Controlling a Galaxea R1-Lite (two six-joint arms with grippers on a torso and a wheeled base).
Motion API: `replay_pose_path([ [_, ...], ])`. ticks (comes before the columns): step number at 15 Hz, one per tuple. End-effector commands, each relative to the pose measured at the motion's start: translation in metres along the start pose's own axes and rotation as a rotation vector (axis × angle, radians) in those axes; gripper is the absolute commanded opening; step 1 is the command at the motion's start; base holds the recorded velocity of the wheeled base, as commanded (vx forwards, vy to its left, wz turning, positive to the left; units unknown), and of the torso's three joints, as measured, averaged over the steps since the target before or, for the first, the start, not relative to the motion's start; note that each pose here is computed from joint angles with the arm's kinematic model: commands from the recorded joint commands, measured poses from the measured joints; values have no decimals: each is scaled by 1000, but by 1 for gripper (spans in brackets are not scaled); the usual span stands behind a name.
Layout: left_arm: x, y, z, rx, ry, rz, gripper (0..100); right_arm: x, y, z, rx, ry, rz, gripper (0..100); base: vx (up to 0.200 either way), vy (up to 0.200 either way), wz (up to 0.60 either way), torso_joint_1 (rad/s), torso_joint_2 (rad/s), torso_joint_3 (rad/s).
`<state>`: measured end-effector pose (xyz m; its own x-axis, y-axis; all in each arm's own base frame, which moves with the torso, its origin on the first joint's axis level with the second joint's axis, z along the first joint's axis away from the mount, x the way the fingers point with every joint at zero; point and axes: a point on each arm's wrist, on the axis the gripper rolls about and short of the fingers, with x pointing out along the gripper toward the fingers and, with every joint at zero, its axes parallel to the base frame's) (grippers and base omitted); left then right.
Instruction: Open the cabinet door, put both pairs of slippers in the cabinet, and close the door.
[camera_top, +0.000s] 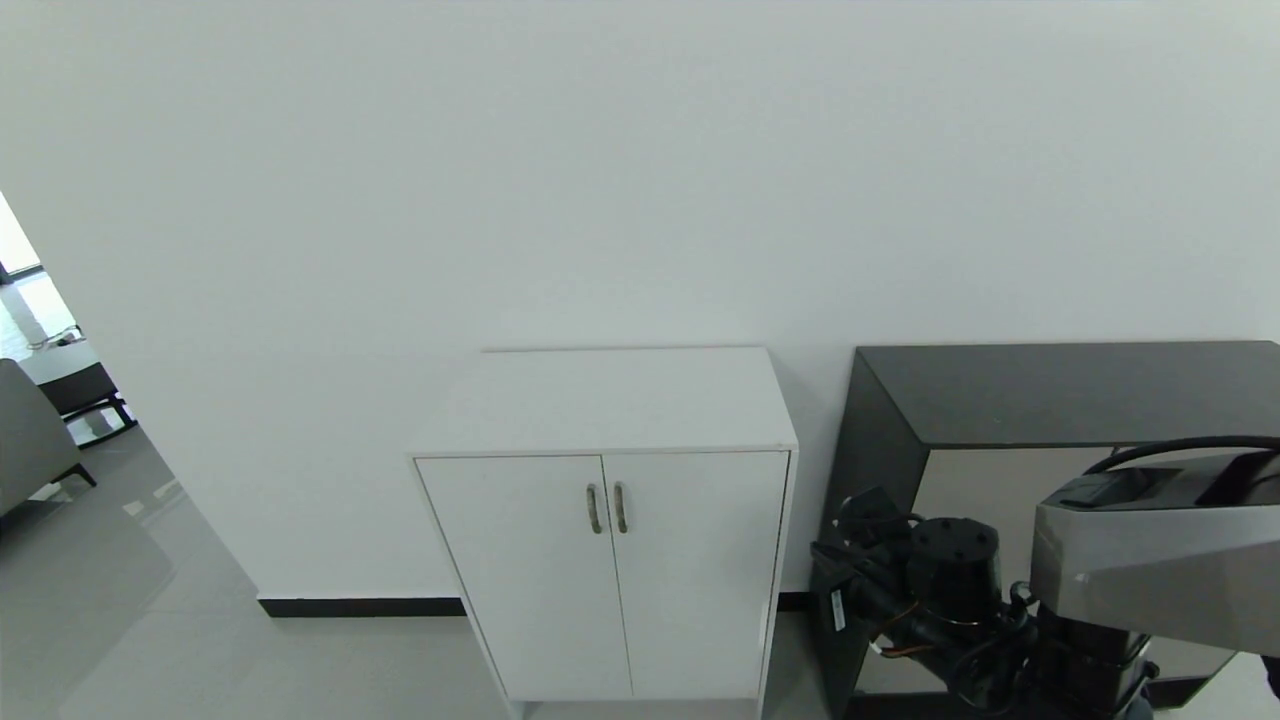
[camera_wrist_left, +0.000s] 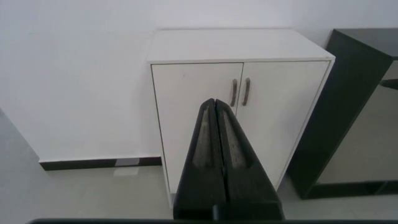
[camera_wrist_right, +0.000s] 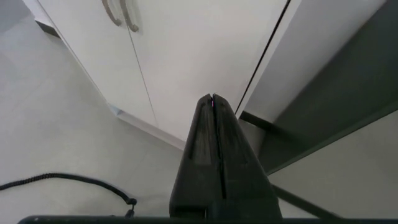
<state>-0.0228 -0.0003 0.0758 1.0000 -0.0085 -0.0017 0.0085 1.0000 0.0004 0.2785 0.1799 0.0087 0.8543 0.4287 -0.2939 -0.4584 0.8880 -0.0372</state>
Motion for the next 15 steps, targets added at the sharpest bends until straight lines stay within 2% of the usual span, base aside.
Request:
replay_pose_path([
  [1,0,0,0,1,0,1,0,-16,-8,21,10,-38,-20,0,200,0,0,2,-2,2],
  [2,0,0,0,1,0,1,0,-21,-16,24,17,-45,-42,0,200,0,0,-17,-2,2],
  [4,0,0,0,0,-2,2,0,-51,-31,35,30,-52,-138,0,0,0,0,0,0,0],
  [7,0,0,0,0,0,2,0,-103,-57,32,52,-5,-309,0,0,0,0,0,0,0],
  [8,0,0,0,0,-2,2,0,-105,-58,31,53,-2,-314,0,0,0,0,0,0,0],
  [9,0,0,0,0,-2,2,0,-144,-76,23,64,38,-404,0,0,0,0,0,0,0],
  [11,0,0,0,0,0,4,0,-179,-94,29,85,30,-494,0,0,0,0,0,0,0],
  [12,0,0,0,0,0,2,0,-193,-94,31,78,41,-443,0,0,0,0,0,0,0],
  [15,0,0,0,-2,-2,4,0,-230,-87,19,92,178,-397,0,0,0,0,0,0,0],
])
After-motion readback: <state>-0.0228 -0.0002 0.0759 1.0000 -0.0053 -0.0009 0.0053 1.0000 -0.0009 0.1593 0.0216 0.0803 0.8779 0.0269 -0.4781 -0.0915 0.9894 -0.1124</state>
